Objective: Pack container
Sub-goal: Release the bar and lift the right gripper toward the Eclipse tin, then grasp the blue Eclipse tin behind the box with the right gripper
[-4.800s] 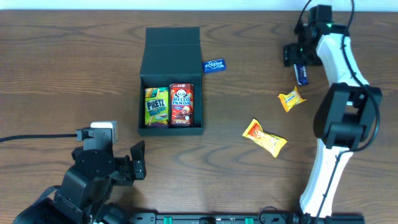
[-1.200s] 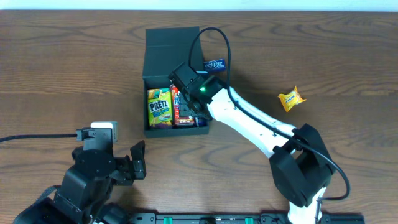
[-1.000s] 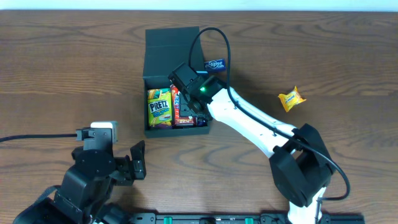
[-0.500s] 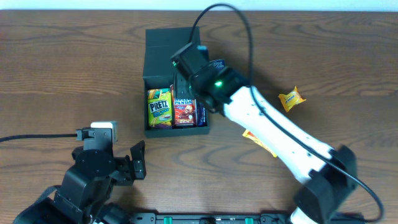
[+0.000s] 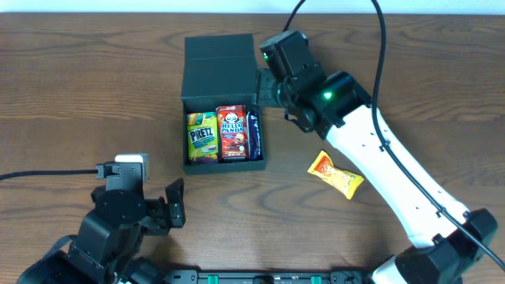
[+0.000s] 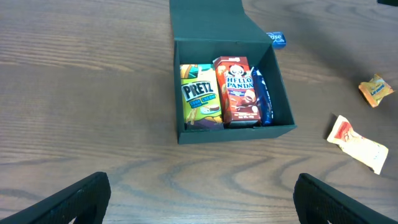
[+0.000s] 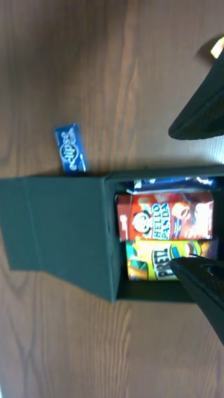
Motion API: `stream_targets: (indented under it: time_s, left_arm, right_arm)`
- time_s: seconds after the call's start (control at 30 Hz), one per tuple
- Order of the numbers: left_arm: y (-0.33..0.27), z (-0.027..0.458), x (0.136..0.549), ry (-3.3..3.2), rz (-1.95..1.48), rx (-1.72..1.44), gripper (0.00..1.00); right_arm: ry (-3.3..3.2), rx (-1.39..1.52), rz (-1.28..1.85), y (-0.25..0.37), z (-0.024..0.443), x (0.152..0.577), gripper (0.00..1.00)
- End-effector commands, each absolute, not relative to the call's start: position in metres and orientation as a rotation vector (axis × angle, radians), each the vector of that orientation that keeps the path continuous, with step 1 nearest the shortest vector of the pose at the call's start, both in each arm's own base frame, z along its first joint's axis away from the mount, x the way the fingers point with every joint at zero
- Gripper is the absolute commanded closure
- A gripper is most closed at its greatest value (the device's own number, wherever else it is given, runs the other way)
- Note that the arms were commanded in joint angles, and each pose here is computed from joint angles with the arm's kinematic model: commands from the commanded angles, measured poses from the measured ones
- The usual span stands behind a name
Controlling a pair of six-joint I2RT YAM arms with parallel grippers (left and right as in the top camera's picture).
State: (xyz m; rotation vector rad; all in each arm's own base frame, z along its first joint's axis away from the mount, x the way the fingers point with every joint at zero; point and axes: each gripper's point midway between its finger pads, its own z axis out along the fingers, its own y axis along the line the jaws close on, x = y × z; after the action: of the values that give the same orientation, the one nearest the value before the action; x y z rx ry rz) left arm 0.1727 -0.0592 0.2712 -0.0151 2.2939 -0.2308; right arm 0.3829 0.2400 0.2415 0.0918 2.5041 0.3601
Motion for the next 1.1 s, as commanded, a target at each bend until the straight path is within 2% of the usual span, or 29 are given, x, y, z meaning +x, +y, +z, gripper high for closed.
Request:
stream_targets:
  time_s: [0.0, 0.43, 0.8, 0.9, 1.07]
  left_arm:
    - [-0.059, 0.273, 0.172, 2.291, -0.239, -0.030, 0.05]
    - [-0.059, 0.273, 0.172, 2.291, -0.239, -0.030, 0.05]
    - [-0.059, 0.273, 0.172, 2.291, -0.239, -0.030, 0.05]
    - [-0.059, 0.273, 0.172, 2.291, -0.239, -0.030, 0.05]
    - [-0.059, 0.273, 0.172, 2.291, -0.239, -0.030, 0.05]
  right_arm:
    - [2.526, 0.103, 0.293, 0.230, 0.228, 0.393, 0.39]
    - [2.593, 0.199, 0.153, 0.190, 0.187, 0.422, 0.35]
    - [2.571, 0.188, 0.124, 0.173, 0.179, 0.443, 0.34]
    - [2.525, 0.011, 0.102, 0.180, 0.183, 0.455, 0.26]
    - [2.457, -0.388, -0.002, 0.188, 0.178, 0.469, 0.06]
